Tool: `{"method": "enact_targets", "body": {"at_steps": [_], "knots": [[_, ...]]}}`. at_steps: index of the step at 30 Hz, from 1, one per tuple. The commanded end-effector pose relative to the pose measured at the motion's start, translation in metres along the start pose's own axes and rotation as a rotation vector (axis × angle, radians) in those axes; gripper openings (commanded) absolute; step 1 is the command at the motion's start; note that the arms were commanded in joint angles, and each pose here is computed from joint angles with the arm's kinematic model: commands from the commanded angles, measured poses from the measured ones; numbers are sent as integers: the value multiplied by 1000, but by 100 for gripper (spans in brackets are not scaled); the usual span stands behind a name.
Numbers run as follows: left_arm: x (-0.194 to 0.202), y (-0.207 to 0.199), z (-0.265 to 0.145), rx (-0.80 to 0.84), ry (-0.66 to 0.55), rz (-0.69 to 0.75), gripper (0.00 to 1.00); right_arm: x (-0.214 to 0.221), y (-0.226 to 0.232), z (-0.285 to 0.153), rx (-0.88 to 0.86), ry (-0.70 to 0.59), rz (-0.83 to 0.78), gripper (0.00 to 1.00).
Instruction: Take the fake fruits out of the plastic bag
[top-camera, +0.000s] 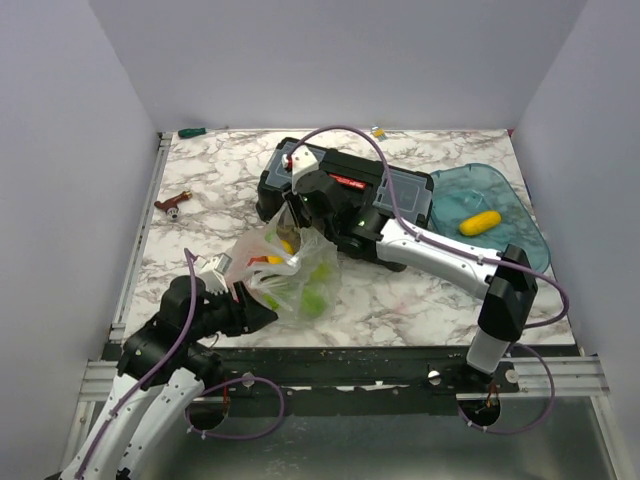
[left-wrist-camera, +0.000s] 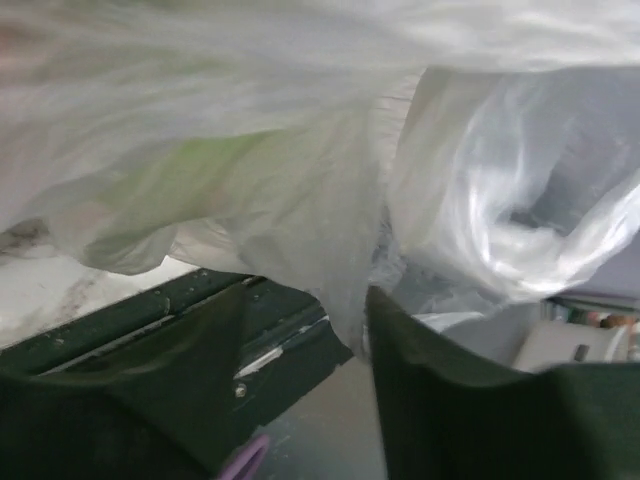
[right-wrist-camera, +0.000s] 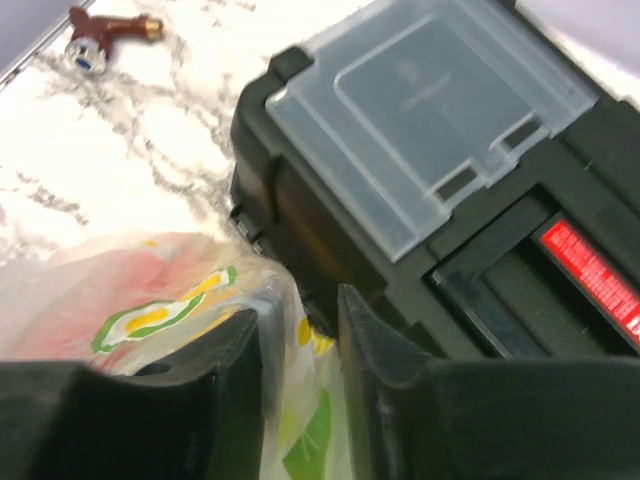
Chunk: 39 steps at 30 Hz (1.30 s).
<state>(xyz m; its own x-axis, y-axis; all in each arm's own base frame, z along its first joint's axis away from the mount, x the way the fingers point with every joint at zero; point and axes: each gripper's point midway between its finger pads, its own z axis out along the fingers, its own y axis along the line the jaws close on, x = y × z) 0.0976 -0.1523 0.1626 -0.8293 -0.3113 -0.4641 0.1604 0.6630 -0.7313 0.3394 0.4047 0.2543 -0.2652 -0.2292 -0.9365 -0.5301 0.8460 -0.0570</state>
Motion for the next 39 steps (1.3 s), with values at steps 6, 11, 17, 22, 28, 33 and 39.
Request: {"method": "enact_targets", "body": {"at_steps": [6, 11, 17, 22, 28, 33, 39], "knots": [[-58, -72, -60, 123, -194, 377, 76, 10, 7, -85, -205, 140, 124, 72], [-111, -95, -95, 31, -388, 549, 89, 12, -12, -112, -119, 143, 304, 100], [-140, -103, -60, 29, -401, 595, 99, 30, 24, -133, -239, 298, 570, 100], [-158, -102, -39, 40, -477, 595, 99, 53, 46, -139, -245, 317, 649, 100], [-161, -79, -28, -32, -516, 692, 99, 87, 49, -139, -131, 295, 614, 100], [-142, -80, -10, 70, -458, 752, 99, 100, 59, -143, -188, 286, 647, 95], [-136, -68, 1, 25, -376, 777, 99, 105, 70, -148, -273, 292, 631, 74]]}}
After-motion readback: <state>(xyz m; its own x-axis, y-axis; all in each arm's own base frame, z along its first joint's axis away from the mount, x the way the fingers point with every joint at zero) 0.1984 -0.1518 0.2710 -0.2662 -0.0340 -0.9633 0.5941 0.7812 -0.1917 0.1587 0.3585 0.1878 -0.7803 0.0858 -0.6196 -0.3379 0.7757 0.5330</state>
